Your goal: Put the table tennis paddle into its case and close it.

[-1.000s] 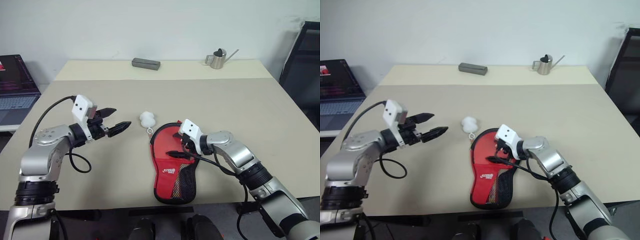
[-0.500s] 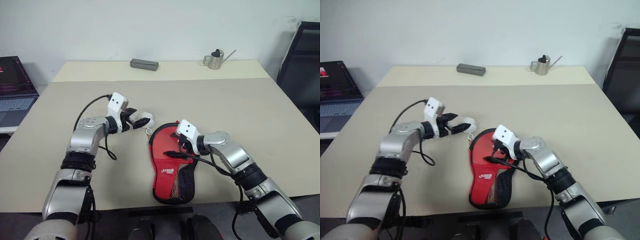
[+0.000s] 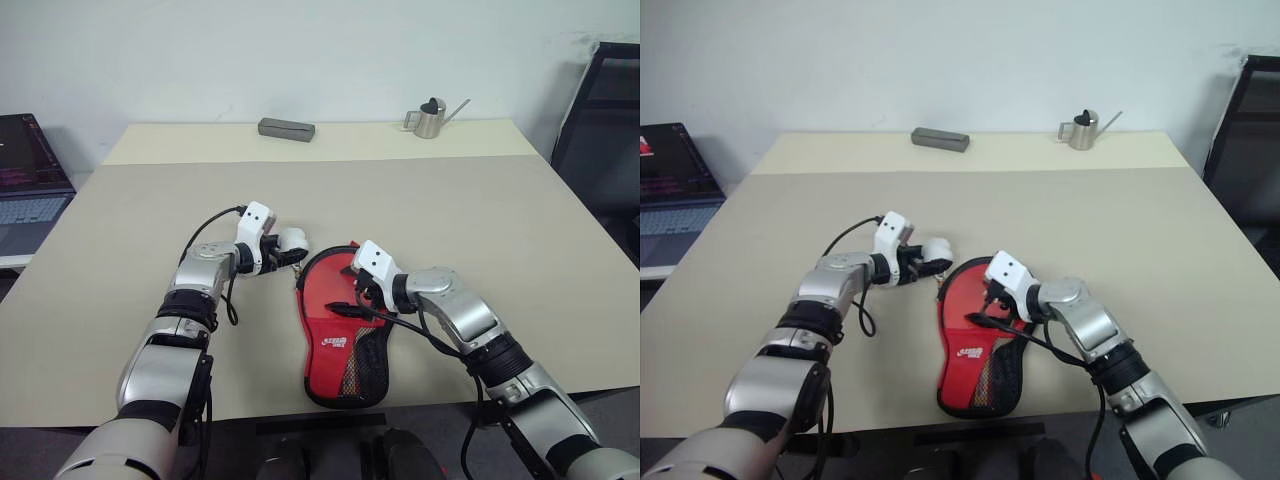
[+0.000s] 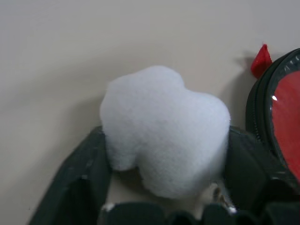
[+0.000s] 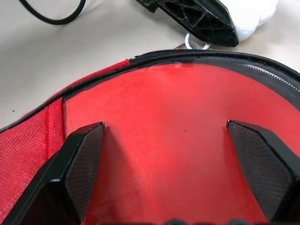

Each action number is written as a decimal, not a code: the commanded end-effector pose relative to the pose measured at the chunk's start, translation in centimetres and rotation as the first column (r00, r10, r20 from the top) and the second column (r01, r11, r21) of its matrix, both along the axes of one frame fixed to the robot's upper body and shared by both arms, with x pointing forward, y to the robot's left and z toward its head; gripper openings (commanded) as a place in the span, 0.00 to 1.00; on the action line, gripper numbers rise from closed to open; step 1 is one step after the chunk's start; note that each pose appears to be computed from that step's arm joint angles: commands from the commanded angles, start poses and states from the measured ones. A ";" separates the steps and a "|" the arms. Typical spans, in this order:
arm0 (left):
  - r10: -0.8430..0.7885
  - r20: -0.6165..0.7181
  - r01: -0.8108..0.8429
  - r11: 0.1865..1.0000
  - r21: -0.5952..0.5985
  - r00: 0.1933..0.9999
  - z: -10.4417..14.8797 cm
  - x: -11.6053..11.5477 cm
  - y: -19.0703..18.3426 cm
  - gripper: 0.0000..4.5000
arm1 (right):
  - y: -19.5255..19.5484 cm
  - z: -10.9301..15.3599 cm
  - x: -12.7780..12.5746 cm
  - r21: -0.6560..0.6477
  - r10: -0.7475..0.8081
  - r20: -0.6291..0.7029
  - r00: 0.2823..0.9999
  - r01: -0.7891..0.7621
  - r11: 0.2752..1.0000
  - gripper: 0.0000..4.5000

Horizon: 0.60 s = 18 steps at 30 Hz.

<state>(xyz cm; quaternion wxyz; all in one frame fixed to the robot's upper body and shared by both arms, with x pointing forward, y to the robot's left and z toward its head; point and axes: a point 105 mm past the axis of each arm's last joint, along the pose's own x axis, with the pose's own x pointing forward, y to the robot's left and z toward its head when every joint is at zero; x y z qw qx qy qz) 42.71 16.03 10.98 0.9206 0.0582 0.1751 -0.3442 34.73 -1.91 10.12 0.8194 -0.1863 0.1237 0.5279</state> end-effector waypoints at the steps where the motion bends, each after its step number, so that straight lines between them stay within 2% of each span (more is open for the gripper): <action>1: -0.021 0.020 0.021 1.000 -0.015 1.000 0.4 -0.1 -0.3 0.49 | -0.5 -0.7 0.4 -0.009 -0.060 -0.030 0.998 0.060 0.998 1.00; 5: -0.043 0.015 0.043 0.999 -0.017 0.999 0.3 -0.5 -0.3 0.20 | -0.2 -0.5 0.1 -0.007 -0.050 -0.025 0.998 0.050 0.999 1.00; 7: -0.059 0.015 0.060 0.998 -0.012 0.998 0.4 -0.8 -0.2 0.10 | -0.1 -0.7 -0.1 -0.011 -0.054 -0.046 0.997 0.054 0.998 1.00; 12: -0.102 0.066 0.101 0.995 0.012 0.993 2.1 -1.1 0.0 0.07 | -0.5 -2.5 -0.5 -0.071 -0.071 -0.079 0.994 0.065 0.995 1.00; 18: -0.134 0.142 0.131 0.991 0.030 0.981 5.2 -0.2 -1.3 0.07 | -0.6 -3.8 -0.7 -0.115 -0.089 -0.078 0.993 0.080 0.990 1.00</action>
